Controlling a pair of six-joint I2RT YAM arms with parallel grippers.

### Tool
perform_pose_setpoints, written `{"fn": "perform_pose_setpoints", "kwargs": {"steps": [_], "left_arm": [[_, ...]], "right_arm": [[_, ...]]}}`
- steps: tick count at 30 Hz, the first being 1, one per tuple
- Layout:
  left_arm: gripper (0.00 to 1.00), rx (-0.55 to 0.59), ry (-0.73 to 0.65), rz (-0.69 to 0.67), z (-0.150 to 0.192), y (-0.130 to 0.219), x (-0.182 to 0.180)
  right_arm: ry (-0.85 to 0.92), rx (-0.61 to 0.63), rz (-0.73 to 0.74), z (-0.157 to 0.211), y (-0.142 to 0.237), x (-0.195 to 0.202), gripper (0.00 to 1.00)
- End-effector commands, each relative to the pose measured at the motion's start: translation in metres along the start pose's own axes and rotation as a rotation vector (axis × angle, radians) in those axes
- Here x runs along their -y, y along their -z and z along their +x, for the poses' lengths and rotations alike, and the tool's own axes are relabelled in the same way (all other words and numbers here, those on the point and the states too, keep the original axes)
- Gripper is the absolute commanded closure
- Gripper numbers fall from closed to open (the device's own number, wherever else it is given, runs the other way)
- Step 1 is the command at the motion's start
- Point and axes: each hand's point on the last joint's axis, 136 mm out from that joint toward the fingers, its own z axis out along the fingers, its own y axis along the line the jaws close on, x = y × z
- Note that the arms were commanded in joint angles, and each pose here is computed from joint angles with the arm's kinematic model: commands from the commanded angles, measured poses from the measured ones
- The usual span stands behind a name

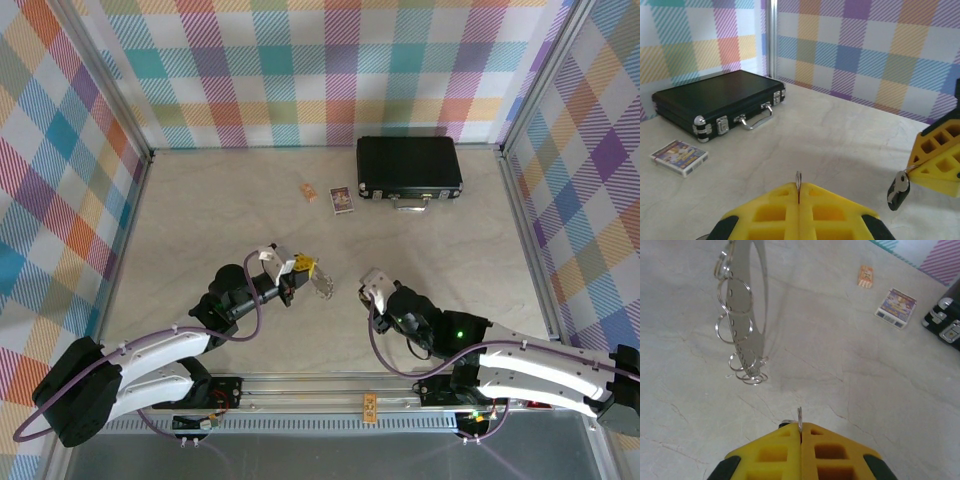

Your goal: Put the keys on the keyring

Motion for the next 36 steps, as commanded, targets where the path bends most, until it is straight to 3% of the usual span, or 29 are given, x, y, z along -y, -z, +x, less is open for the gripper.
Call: {"fn": "perform_pose_setpoints", "kwargs": {"steps": [1, 12, 25, 36], "left_arm": [[1.0, 0.114, -0.065, 0.087, -0.036, 0.002, 0.018], [1.0, 0.113, -0.15, 0.137, -0.031, 0.018, 0.033], [1.0, 0.064, -0.26, 0.2, -0.008, 0.012, 0.048], [1.0, 0.051, -0.328, 0.173, -0.006, 0.015, 0.052]], "right_arm": [[0.038, 0.083, -0.051, -0.03, 0.009, -0.005, 1.0], [0.27, 0.077, -0.201, -0.052, 0.015, -0.03, 1.0], [0.549, 0.096, -0.163, -0.068, 0.008, -0.028, 1.0], [0.702, 0.106, -0.194, -0.081, 0.005, -0.035, 1.0]]}}
